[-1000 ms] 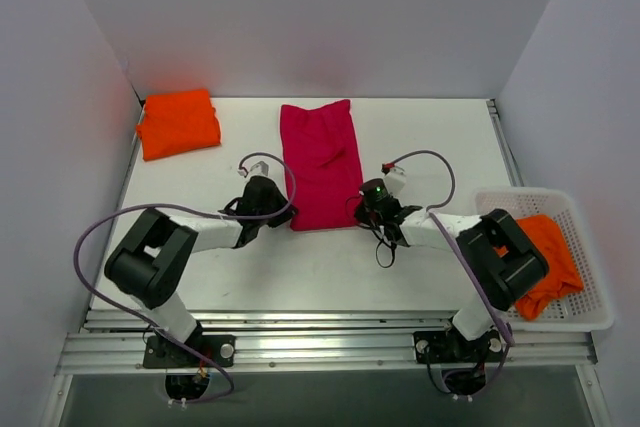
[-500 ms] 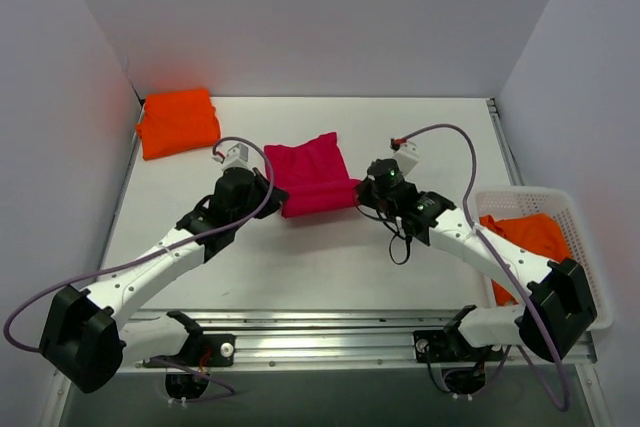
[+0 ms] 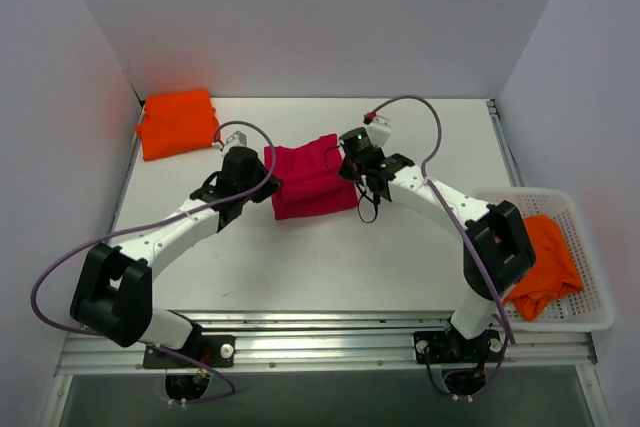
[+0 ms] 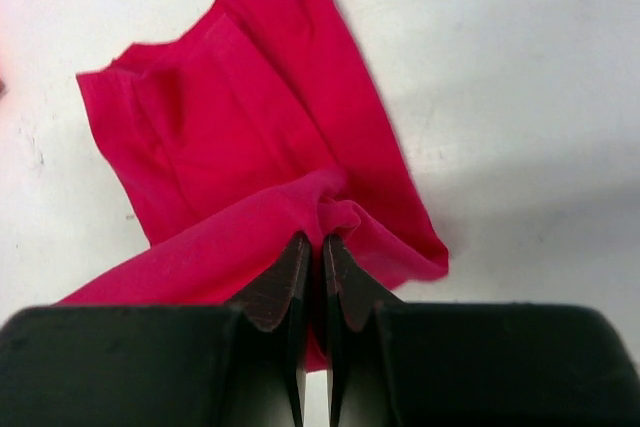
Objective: Fold and stack the t-shirts
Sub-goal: Fold the tshirt, then neatly place the folded tshirt to the corner
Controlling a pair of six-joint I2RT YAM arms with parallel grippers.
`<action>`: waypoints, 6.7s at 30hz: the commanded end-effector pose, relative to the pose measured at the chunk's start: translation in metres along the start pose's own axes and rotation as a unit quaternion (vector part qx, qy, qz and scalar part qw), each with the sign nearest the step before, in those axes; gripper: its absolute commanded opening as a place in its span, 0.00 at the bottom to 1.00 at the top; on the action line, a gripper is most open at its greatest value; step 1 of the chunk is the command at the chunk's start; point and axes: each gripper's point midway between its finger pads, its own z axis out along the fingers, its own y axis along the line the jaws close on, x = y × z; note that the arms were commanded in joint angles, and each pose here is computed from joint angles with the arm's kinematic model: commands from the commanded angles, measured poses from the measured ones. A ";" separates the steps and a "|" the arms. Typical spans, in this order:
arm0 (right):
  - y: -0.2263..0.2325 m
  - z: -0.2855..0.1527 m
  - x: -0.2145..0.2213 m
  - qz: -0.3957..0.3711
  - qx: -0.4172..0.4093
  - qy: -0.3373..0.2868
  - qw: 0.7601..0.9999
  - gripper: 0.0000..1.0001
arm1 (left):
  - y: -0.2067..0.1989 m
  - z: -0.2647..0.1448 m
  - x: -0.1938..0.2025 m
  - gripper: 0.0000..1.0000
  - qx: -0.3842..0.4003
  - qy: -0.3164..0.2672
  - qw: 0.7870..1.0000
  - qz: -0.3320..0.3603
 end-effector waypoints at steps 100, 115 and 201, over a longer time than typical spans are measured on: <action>-0.140 0.163 -0.003 0.113 0.041 0.019 0.993 1.00 | 0.076 0.127 -0.080 0.92 0.048 -0.062 0.995 0.055; -0.156 0.172 0.000 0.126 0.047 0.022 0.991 1.00 | 0.085 0.163 -0.057 0.88 0.026 -0.034 0.998 0.048; 0.052 0.025 -0.031 -0.072 -0.207 -0.158 0.963 1.00 | 0.169 -0.072 -0.180 0.94 -0.208 -0.265 0.925 0.176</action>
